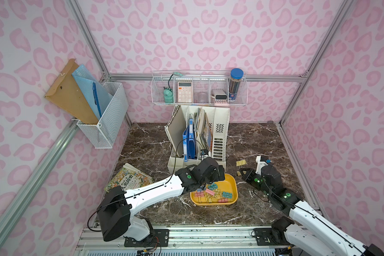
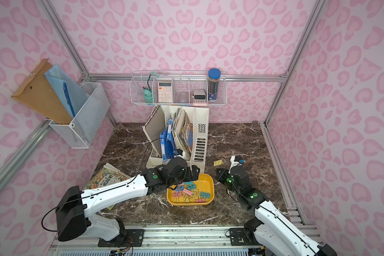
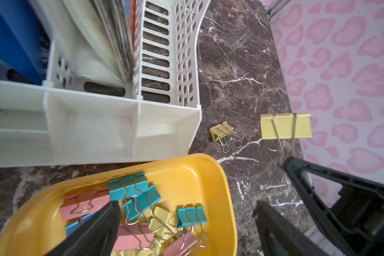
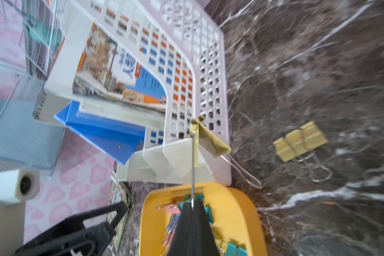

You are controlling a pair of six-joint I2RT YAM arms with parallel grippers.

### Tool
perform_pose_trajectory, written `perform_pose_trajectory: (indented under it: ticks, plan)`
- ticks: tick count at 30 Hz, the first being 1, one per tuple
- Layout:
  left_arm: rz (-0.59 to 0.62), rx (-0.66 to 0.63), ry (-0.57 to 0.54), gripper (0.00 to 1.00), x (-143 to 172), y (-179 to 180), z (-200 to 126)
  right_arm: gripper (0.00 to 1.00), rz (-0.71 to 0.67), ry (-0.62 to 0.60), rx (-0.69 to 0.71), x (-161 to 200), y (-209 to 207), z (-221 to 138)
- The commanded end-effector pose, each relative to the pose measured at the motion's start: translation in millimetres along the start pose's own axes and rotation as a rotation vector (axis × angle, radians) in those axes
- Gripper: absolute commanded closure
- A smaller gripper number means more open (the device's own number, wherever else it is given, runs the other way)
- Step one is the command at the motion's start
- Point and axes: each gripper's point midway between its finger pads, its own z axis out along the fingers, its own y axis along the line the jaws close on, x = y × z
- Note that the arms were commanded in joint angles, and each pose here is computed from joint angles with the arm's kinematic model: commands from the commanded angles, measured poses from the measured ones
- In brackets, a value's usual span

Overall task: Take out the binder clips from the storage box
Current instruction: Pick up the binder clip from the storage box, then place the binder clip at the center of the board.

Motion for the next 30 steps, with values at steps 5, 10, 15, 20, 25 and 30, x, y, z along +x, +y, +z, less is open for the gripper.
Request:
perform_pose_trajectory:
  ticks: [5,10,15,20,25,30]
  plan:
    - [0.097,0.075,0.123,0.01,12,-45,28,1.0,0.083,0.103,-0.024,-19,-59,4]
    - [0.132,0.072,0.17,0.01,19,-63,45,1.0,0.163,0.154,-0.023,-24,-85,13]
    - [0.132,0.09,0.187,0.01,21,-71,53,1.0,0.212,0.206,-0.018,-22,-101,26]
    - [0.128,0.093,0.191,0.01,22,-72,55,1.0,0.269,0.264,-0.039,-15,-109,40]
    - [0.126,0.089,0.185,0.01,21,-71,55,1.0,0.309,0.248,0.004,-12,-122,44]
    - [0.128,0.087,0.185,0.01,22,-70,55,0.99,0.325,0.254,0.012,-9,-126,46]
